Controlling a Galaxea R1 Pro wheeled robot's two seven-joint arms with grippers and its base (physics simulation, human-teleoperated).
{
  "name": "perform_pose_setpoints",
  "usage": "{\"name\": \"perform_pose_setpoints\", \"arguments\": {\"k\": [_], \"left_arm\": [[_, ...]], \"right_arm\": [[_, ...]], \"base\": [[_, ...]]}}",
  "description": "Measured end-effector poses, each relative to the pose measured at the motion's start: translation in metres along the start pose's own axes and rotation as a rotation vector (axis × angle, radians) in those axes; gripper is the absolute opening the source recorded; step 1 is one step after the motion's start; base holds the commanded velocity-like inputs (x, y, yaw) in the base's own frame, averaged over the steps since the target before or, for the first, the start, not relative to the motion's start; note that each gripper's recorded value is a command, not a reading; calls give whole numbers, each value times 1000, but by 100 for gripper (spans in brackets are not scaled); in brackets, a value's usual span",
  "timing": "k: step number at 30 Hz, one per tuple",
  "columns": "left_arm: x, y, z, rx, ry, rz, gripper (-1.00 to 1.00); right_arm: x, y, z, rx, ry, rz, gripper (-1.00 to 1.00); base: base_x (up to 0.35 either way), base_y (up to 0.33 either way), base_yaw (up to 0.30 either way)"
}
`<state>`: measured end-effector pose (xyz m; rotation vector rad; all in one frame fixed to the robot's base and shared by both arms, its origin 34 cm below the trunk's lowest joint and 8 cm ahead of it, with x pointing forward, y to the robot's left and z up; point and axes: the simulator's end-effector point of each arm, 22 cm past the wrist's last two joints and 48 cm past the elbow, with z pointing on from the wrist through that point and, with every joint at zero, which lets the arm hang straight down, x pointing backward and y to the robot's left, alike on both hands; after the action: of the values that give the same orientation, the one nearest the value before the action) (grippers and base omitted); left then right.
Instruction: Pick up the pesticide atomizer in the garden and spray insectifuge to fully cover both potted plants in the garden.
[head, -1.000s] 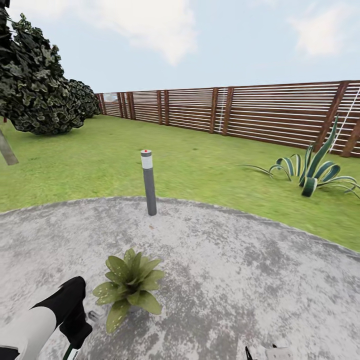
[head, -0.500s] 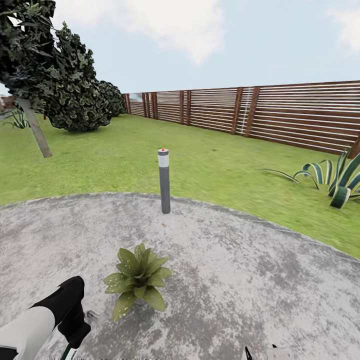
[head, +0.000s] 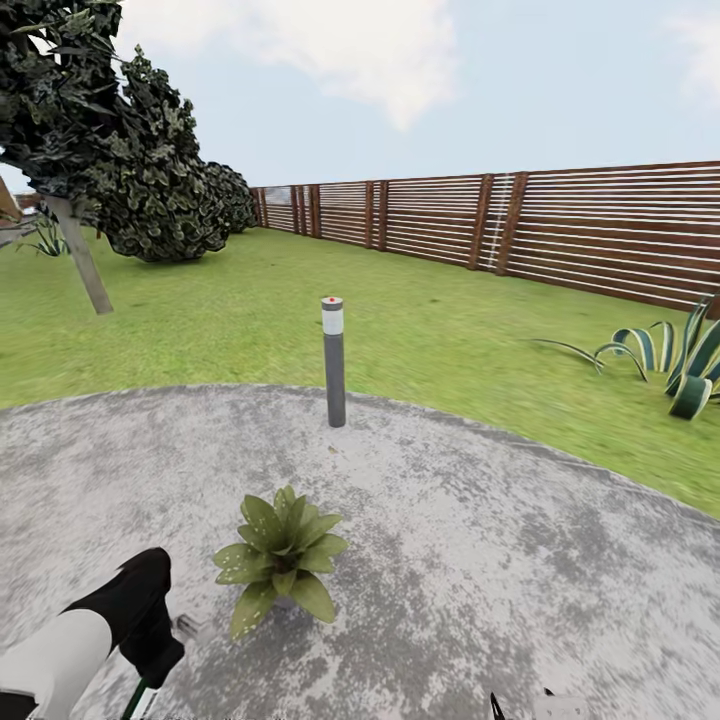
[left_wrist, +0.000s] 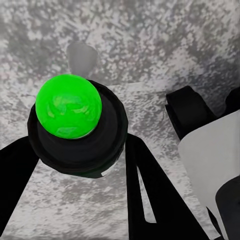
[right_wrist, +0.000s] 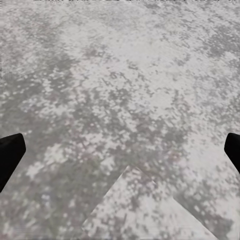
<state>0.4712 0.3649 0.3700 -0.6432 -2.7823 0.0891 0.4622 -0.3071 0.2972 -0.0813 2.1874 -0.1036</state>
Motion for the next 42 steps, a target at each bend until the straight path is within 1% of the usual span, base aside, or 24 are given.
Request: {"name": "perform_pose_setpoints", "arguments": {"k": [3, 6, 7, 9, 13, 17, 20, 24, 28, 38, 42], "left_arm": [[0, 1, 0, -6, 1, 3, -100], [4, 13, 1, -53, 9, -1, -100], [6, 21, 1, -80, 13, -4, -100], [8, 25, 2, -98, 15, -10, -100], [2, 17, 4, -88, 6, -9, -100], [-17, -13, 8, -51, -12, 20, -100], [-23, -23, 9, -43, -17, 36, -100], [-23, -24, 9, -43, -17, 40, -100], [-23, -23, 9, -45, -15, 39, -100], [-20, -19, 9, -50, -8, 29, -100], [-17, -15, 9, -46, -11, 10, -100]], "right_arm": [[0, 1, 0, -1, 0, 0, 100], [0, 1, 0, -1, 0, 0, 100], [0, 1, 0, -1, 0, 1, 100], [0, 1, 0, -1, 0, 1, 100], [0, 1, 0, -1, 1, 1, 100], [0, 1, 0, -1, 0, 1, 100], [0, 1, 0, -1, 0, 1, 100], [0, 1, 0, -1, 0, 1, 100], [0, 1, 0, -1, 1, 1, 100], [1, 1, 0, -1, 2, 1, 100], [1, 1, 0, -1, 2, 1, 100]], "base": [[63, 0, 253], [98, 0, 271], [106, 0, 220], [107, 0, 111], [111, 0, 27], [190, -10, 3], [288, -115, 0], [137, -225, 0], [-58, -259, 0], [-249, -175, 5], [-235, -104, 184]]}}
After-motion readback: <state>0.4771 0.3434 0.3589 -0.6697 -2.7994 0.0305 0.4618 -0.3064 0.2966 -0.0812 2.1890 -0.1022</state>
